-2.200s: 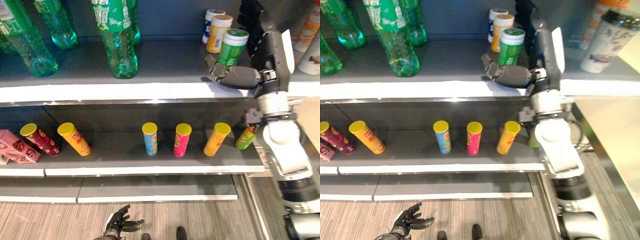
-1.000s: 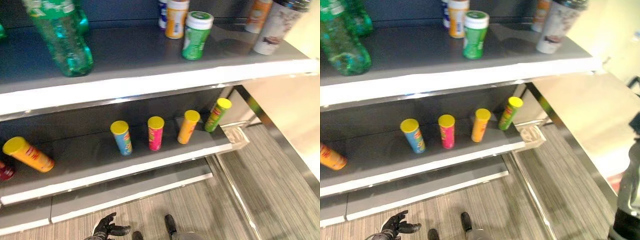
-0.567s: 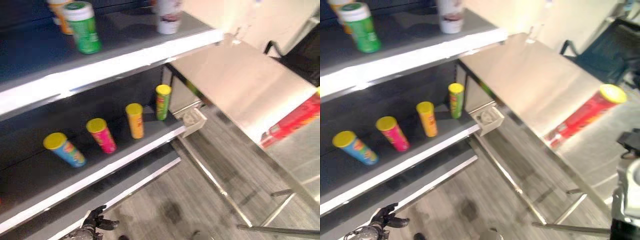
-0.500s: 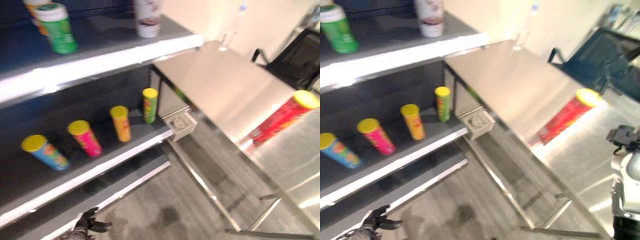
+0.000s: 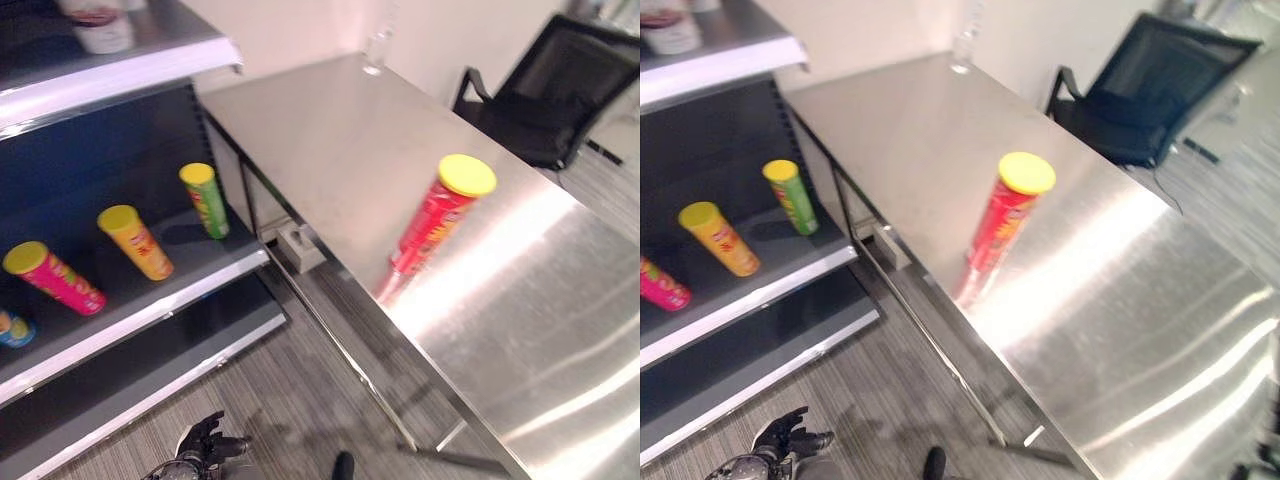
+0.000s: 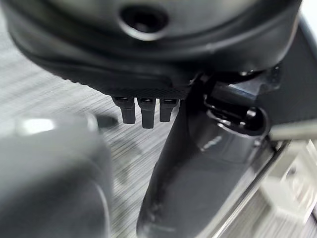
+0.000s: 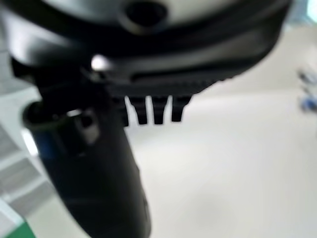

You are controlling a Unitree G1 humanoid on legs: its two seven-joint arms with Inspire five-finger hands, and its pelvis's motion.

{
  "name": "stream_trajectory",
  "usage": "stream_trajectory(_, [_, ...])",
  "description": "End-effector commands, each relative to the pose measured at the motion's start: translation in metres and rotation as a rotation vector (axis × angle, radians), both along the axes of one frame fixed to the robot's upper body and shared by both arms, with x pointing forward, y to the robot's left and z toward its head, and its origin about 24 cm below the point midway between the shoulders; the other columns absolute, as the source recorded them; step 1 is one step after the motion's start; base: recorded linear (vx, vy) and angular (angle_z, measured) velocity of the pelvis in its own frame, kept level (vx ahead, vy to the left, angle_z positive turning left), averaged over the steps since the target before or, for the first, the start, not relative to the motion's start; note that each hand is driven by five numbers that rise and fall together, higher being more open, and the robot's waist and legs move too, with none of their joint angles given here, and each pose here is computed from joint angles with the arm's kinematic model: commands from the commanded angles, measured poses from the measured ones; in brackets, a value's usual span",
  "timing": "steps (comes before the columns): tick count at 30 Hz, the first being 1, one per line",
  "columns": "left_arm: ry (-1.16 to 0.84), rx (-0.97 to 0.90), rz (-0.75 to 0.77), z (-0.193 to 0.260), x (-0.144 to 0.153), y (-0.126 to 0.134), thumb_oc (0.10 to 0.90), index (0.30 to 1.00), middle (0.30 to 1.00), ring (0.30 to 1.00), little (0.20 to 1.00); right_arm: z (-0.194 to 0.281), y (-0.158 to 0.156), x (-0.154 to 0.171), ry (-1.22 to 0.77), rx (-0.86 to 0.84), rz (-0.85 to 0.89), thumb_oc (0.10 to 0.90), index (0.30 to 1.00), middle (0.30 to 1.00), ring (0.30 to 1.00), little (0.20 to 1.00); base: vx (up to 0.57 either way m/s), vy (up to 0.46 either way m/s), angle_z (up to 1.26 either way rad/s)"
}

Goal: Put the goods on the table back onto the shelves and tidy them up.

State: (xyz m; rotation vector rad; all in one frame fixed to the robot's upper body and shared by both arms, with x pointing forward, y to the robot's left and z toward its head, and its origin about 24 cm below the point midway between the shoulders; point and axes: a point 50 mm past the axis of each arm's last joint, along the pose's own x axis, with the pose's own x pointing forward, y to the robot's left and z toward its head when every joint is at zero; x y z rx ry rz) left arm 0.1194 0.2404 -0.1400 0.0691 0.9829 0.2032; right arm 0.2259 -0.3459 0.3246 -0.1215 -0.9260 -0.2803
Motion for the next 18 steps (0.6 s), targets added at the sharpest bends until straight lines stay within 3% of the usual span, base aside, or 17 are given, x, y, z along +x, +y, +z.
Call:
stream_trajectory(1, [-0.084, 0.07, -0.041, 0.016, 0.014, 0.029, 0.8, 0.9, 0.9, 0.9, 0.9, 0.02, -0.003, -0.016, -0.072, -0.077, 0.042, 0.8, 0.9, 0.9, 0.9, 0.9, 0.06, 0.073, 0.02])
stream_trajectory(6, [-0.084, 0.07, -0.041, 0.016, 0.014, 0.028, 0.8, 0.9, 0.9, 0.9, 0.9, 0.02, -0.003, -0.016, -0.072, -0.077, 0.042, 0.8, 0.9, 0.9, 0.9, 0.9, 0.0, 0.032, -0.05])
stream_trajectory(8, [-0.027, 0.06, -0.077, 0.01, -0.002, 0.031, 0.8, 0.9, 0.9, 0.9, 0.9, -0.016, 0.012, 0.005, 0.228, -0.203, 0.236, 0.8, 0.9, 0.9, 0.9, 0.9, 0.03, 0.204, -0.27])
stream_trajectory(9, [-0.029, 0.05, -0.088, 0.009, -0.002, 0.027, 0.8, 0.9, 0.9, 0.9, 0.9, -0.025, 0.018, 0.008, 0.284, -0.231, 0.279, 0.8, 0.9, 0.9, 0.9, 0.9, 0.06, 0.084, -0.71])
stream_trajectory(13, [-0.036, 0.036, -0.11, 0.008, 0.0, 0.021, 0.8, 0.9, 0.9, 0.9, 0.9, -0.045, 0.022, 0.012, 0.363, -0.212, 0.364, 0.8, 0.9, 0.9, 0.9, 0.9, 0.01, 0.006, -0.21])
stream_trajectory(18, [-0.042, 0.023, -0.136, 0.008, 0.002, 0.017, 0.8, 0.9, 0.9, 0.9, 0.9, -0.061, 0.036, 0.013, 0.493, -0.318, 0.419, 0.8, 0.9, 0.9, 0.9, 0.9, 0.0, -0.003, 0.01])
